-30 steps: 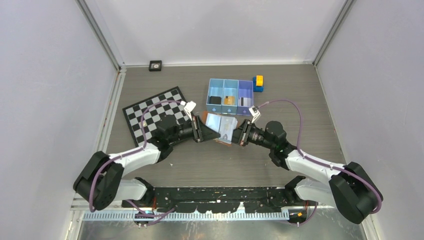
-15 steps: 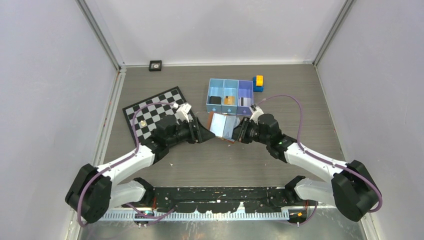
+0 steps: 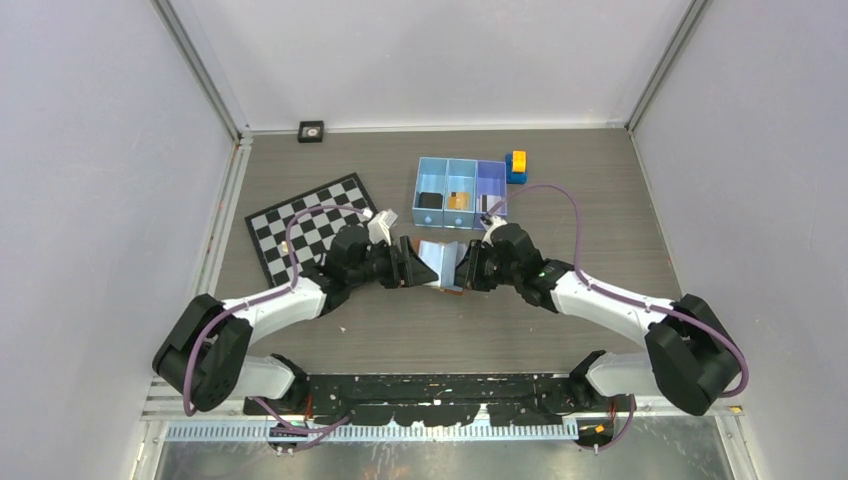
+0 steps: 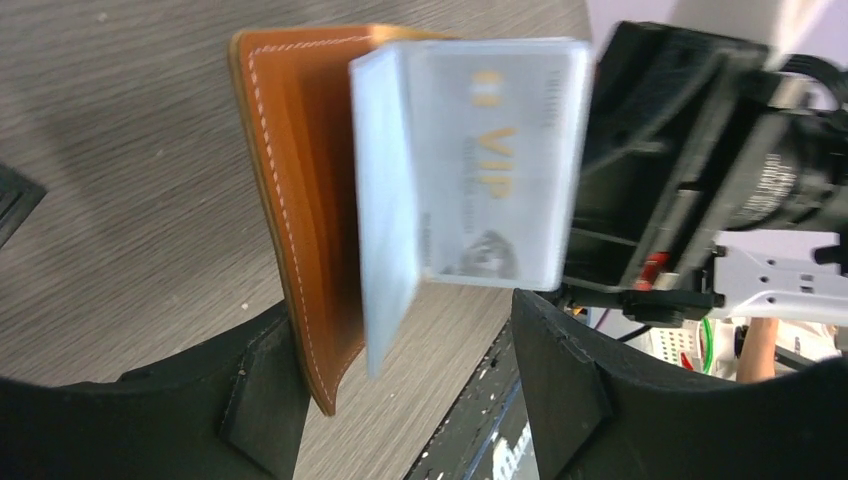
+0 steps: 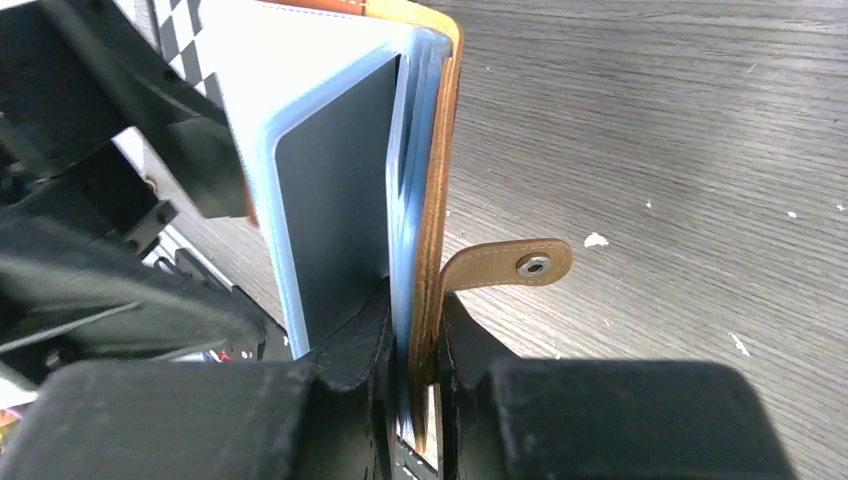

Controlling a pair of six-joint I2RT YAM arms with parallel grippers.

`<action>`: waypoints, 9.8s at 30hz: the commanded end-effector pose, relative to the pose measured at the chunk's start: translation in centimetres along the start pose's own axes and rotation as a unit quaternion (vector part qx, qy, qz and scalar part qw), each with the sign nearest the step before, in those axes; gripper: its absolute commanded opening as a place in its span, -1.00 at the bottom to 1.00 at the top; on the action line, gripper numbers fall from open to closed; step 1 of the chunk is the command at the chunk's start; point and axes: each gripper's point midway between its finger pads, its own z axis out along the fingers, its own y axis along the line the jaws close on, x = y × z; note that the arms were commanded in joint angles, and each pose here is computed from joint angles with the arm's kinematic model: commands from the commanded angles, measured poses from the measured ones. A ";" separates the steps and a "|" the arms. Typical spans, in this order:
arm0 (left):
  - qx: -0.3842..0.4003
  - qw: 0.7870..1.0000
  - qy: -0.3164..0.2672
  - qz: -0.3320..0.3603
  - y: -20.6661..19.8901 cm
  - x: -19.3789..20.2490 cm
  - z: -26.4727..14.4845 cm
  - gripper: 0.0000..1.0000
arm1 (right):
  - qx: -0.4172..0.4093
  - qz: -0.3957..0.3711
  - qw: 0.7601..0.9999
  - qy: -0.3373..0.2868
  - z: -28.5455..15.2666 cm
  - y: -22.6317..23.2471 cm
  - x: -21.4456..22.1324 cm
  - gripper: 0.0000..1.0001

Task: Take the credit cards out of the card holder
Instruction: Remove the credit card from the card holder, then place the credit card in the storage box, then remove the credit card from the card holder.

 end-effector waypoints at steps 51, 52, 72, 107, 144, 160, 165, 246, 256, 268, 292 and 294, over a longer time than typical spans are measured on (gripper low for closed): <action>-0.086 0.995 0.009 0.045 1.1 -0.8 0.1 -0.85 | -0.054 -0.050 0.997 0.011 0.8 4.0 0.2 -0.98; -0.088 0.995 0.011 0.046 1.2 -0.8 0.2 -0.85 | -0.063 -0.050 0.997 0.010 0.7 4.4 0.2 -0.98; -0.172 0.983 0.019 0.066 3.2 -1.1 -1.0 -1.00 | -0.057 -0.051 0.997 -0.002 0.6 4.2 0.0 0.17; 0.234 0.972 -0.019 0.019 -9.2 -2.2 -2.5 -1.00 | -0.226 0.054 0.971 -0.058 -3.3 6.5 -3.6 -0.31; 0.316 0.948 -0.024 -0.031 -9.9 -3.2 -3.2 -0.50 | -0.359 0.044 0.931 -0.050 -5.9 10.8 -3.3 -0.99; 0.308 0.948 -0.067 -0.054 -8.2 -4.9 -4.4 -0.95 | -0.306 0.079 0.943 -0.106 -6.3 7.5 -5.4 -0.99; 0.302 0.948 -0.081 -0.054 -7.8 -5.3 -4.9 -1.00 | -0.305 0.087 0.941 -0.118 -6.6 7.0 -5.9 -0.99; 0.001 0.996 -0.053 -0.068 2.9 -4.9 -2.4 -1.00 | 0.171 0.053 0.980 -0.083 1.5 -10.6 -24.0 -0.99; 0.001 0.996 -0.052 -0.068 2.9 -4.9 -2.4 -1.00 | 0.159 0.054 0.985 -0.038 3.4 -11.3 -23.0 -0.99; 0.000 0.996 -0.049 -0.069 2.9 -4.9 -2.3 -1.00 | 0.164 0.078 0.982 -0.046 4.6 -12.2 -22.7 -0.67; -0.010 0.997 -0.050 -0.059 3.4 -4.8 -2.3 -1.00 | 0.133 -0.049 0.974 -0.176 -3.8 -2.4 -11.7 0.62; -0.009 0.997 -0.055 -0.055 3.4 -4.8 -2.5 -1.00 | 0.133 -0.044 0.972 -0.189 -4.1 -3.3 -10.9 0.64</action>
